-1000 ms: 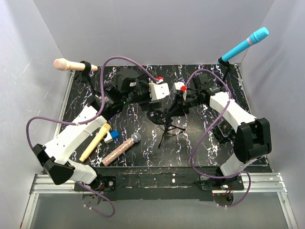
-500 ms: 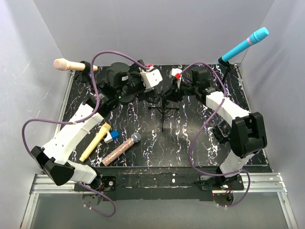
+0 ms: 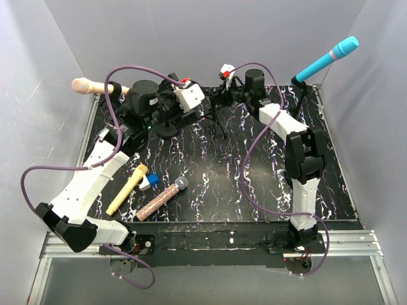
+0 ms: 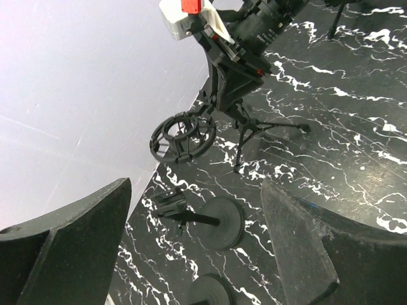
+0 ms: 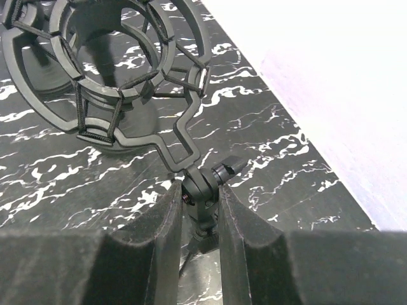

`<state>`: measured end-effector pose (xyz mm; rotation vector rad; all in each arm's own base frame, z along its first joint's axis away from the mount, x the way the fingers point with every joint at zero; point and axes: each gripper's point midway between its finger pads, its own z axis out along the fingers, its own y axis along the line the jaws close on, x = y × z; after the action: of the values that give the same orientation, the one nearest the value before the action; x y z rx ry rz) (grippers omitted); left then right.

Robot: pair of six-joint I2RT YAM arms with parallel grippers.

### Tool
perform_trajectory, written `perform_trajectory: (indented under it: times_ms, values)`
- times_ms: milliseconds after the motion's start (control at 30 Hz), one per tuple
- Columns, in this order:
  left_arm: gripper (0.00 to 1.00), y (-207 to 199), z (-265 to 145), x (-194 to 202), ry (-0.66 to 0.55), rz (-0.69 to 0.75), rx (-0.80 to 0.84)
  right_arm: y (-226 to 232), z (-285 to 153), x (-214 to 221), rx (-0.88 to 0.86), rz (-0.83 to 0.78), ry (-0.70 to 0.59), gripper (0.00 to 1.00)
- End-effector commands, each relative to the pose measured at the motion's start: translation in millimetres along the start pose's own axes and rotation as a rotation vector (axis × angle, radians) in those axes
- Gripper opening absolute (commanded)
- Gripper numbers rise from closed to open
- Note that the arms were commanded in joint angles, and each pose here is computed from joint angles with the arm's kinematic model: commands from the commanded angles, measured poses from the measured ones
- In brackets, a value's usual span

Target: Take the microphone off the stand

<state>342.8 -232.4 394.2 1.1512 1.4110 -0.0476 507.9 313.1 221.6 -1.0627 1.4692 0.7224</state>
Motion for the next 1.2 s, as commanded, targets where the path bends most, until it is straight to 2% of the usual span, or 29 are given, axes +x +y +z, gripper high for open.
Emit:
perform_trajectory:
  times_ms: [0,33,100,200,267,367,500,600,667,833,933,1033,1167]
  values:
    - [0.83,14.8,-19.8,-10.3,-0.046,-0.006,-0.054,-33.3,2.4,-39.4,0.115,-0.054,-0.079,0.16]
    - [0.83,13.1,-20.0,-9.2,-0.047,-0.009,-0.050,-32.8,1.5,-37.0,0.116,-0.048,-0.068,0.29]
    - [0.85,10.9,-20.7,-8.3,-0.051,-0.018,-0.045,-32.2,-5.1,-36.4,0.130,-0.049,-0.053,0.48]
    - [0.88,5.1,-20.4,-10.7,-0.067,-0.042,-0.022,-29.3,-23.3,-44.1,0.146,-0.044,-0.035,0.72]
    - [0.89,-2.3,-18.3,-12.0,-0.082,-0.050,0.013,-24.6,-38.3,-42.8,0.153,-0.016,-0.009,0.80]
    - [0.90,-18.2,-12.4,-13.0,-0.107,-0.070,0.087,-7.0,-65.3,-49.5,0.145,-0.005,0.000,0.83]
    - [0.91,-38.2,-4.3,-12.3,-0.148,-0.084,0.168,44.3,-102.4,-70.2,0.066,-0.018,-0.032,0.85]
    - [0.98,-45.1,3.5,-16.4,-0.170,-0.145,0.198,60.0,-130.6,-85.8,0.127,0.032,-0.051,0.86]
    - [0.98,-50.2,9.9,-15.4,-0.161,-0.203,0.221,62.5,-152.5,-95.8,0.217,0.026,-0.058,0.85]
    - [0.98,-67.8,15.9,-15.5,-0.184,-0.274,0.292,40.8,-216.0,-117.7,0.564,-0.023,-0.116,0.84]
    - [0.98,-78.3,19.1,-21.6,-0.209,-0.325,0.353,17.9,-257.8,-128.1,0.748,0.093,-0.160,0.83]
    - [0.98,-80.9,21.0,-27.2,-0.225,-0.341,0.382,4.6,-287.5,-135.1,0.837,0.191,-0.225,0.82]
    - [0.98,-81.1,26.6,-32.9,-0.245,-0.328,0.406,-15.2,-308.6,-133.1,0.925,0.213,-0.262,0.82]
